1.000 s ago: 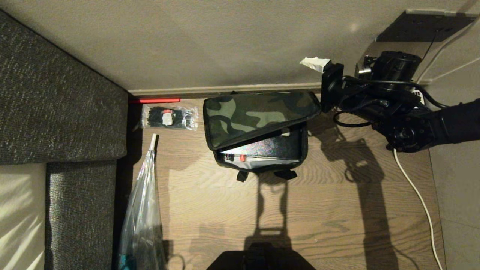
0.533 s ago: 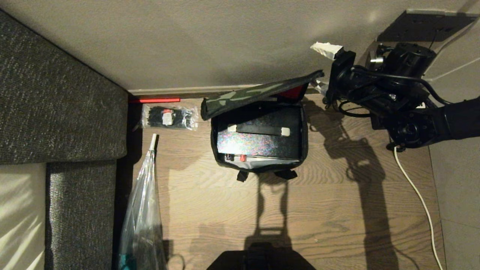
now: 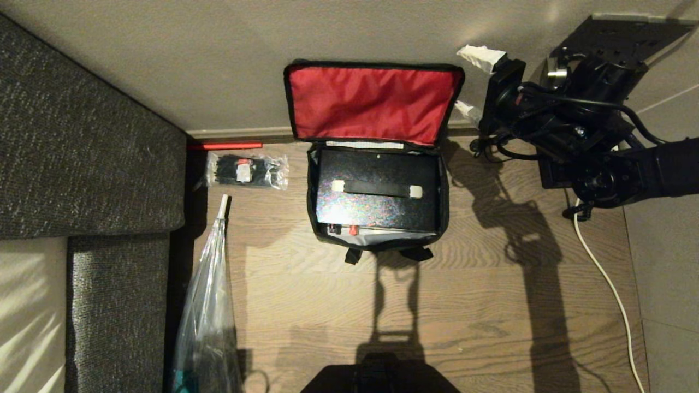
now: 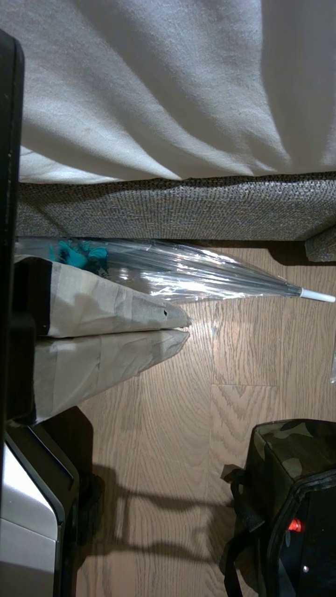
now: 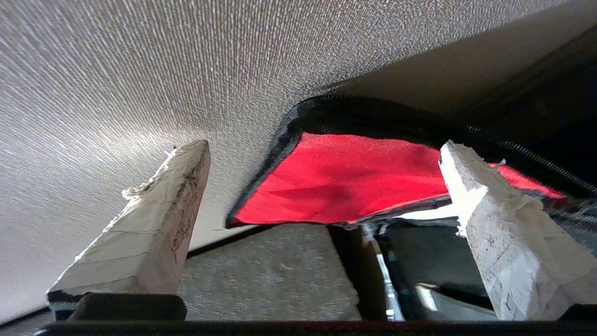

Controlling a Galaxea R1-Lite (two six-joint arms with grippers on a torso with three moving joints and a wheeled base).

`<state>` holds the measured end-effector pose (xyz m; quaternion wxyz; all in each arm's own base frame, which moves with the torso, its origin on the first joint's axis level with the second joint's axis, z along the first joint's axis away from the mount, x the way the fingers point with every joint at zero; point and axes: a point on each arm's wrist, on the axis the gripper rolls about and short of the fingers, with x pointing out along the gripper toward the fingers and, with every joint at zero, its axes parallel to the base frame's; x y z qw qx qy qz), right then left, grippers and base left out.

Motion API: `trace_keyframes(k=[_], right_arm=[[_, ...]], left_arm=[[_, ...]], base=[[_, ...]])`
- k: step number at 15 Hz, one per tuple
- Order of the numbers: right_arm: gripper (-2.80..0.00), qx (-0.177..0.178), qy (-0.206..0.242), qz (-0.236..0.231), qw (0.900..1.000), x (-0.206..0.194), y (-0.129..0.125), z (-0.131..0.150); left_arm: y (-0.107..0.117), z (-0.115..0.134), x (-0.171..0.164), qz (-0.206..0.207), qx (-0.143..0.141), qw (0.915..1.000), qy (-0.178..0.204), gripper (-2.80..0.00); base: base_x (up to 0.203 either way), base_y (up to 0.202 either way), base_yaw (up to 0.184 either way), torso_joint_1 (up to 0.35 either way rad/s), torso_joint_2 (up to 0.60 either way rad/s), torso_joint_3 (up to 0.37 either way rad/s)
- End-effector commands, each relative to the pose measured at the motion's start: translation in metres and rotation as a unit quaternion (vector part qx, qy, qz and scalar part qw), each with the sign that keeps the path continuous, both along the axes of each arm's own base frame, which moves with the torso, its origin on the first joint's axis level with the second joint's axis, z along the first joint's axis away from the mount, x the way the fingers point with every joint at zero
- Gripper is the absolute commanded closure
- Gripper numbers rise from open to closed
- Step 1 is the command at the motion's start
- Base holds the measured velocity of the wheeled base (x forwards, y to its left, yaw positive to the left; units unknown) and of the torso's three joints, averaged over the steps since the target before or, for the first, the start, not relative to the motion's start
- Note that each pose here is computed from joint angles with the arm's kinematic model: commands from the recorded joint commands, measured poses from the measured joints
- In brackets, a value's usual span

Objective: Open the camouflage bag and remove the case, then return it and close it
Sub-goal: Open the top of the storage box, then grip the handle

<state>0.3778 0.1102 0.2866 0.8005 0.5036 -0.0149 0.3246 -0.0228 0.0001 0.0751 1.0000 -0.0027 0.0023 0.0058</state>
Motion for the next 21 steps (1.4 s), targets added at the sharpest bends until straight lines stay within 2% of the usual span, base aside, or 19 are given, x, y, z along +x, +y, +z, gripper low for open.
trace_keyframes(k=[1, 3, 6, 8, 10, 12, 14, 16, 18, 19, 21], right_arm=[[-2.8, -0.017, -0.01, -0.006, 1.0, -0.001, 0.0, -0.001], [-2.8, -0.027, -0.023, -0.012, 0.999, -0.002, 0.0, -0.002], [-2.8, -0.041, -0.005, 0.0, 0.999, -0.01, -0.002, -0.014], [-2.8, -0.064, 0.039, 0.019, 0.997, -0.026, -0.005, -0.037], [-2.8, -0.082, 0.049, 0.058, 0.994, -0.049, -0.009, -0.041], [-2.8, -0.109, 0.059, 0.132, 0.983, -0.067, -0.011, -0.05], [-2.8, -0.11, 0.059, 0.134, 0.983, -0.068, -0.012, -0.05], [-2.8, -0.16, 0.06, 0.143, 0.975, -0.085, -0.015, -0.059], [-2.8, -0.235, 0.092, 0.158, 0.955, -0.125, -0.026, -0.087], [-2.8, -0.254, 0.09, 0.16, 0.949, -0.15, -0.033, -0.089], [-2.8, -0.278, 0.073, 0.157, 0.945, -0.204, -0.048, -0.091]], left_arm=[[0.0, -0.001, 0.0, 0.0, 0.0, 1.0, 0.001, 0.0], [0.0, -0.001, 0.0, 0.0, 0.0, 1.0, 0.001, 0.0], [0.0, -0.001, 0.0, 0.0, 0.0, 1.0, 0.001, 0.0], [0.0, -0.001, 0.0, 0.0, 0.0, 1.0, 0.001, 0.0], [0.0, -0.001, 0.0, 0.0, 0.0, 1.0, 0.001, 0.0], [0.0, -0.001, 0.0, 0.0, 0.0, 1.0, 0.001, 0.0], [0.0, -0.001, 0.0, 0.0, 0.0, 1.0, 0.001, 0.0], [0.0, -0.001, 0.0, 0.0, 0.0, 1.0, 0.001, 0.0], [0.0, -0.001, 0.0, 0.0, 0.0, 1.0, 0.001, 0.0], [0.0, -0.001, 0.0, 0.0, 0.0, 1.0, 0.001, 0.0], [0.0, -0.001, 0.0, 0.0, 0.0, 1.0, 0.001, 0.0]], base=[[0.0, 0.0, 0.0, 0.0, 0.0, 0.0], [0.0, 0.0, 0.0, 0.0, 0.0, 0.0], [0.0, 0.0, 0.0, 0.0, 0.0, 0.0], [0.0, 0.0, 0.0, 0.0, 0.0, 0.0], [0.0, 0.0, 0.0, 0.0, 0.0, 0.0], [0.0, 0.0, 0.0, 0.0, 0.0, 0.0], [0.0, 0.0, 0.0, 0.0, 0.0, 0.0], [0.0, 0.0, 0.0, 0.0, 0.0, 0.0], [0.0, 0.0, 0.0, 0.0, 0.0, 0.0], [0.0, 0.0, 0.0, 0.0, 0.0, 0.0], [0.0, 0.0, 0.0, 0.0, 0.0, 0.0]])
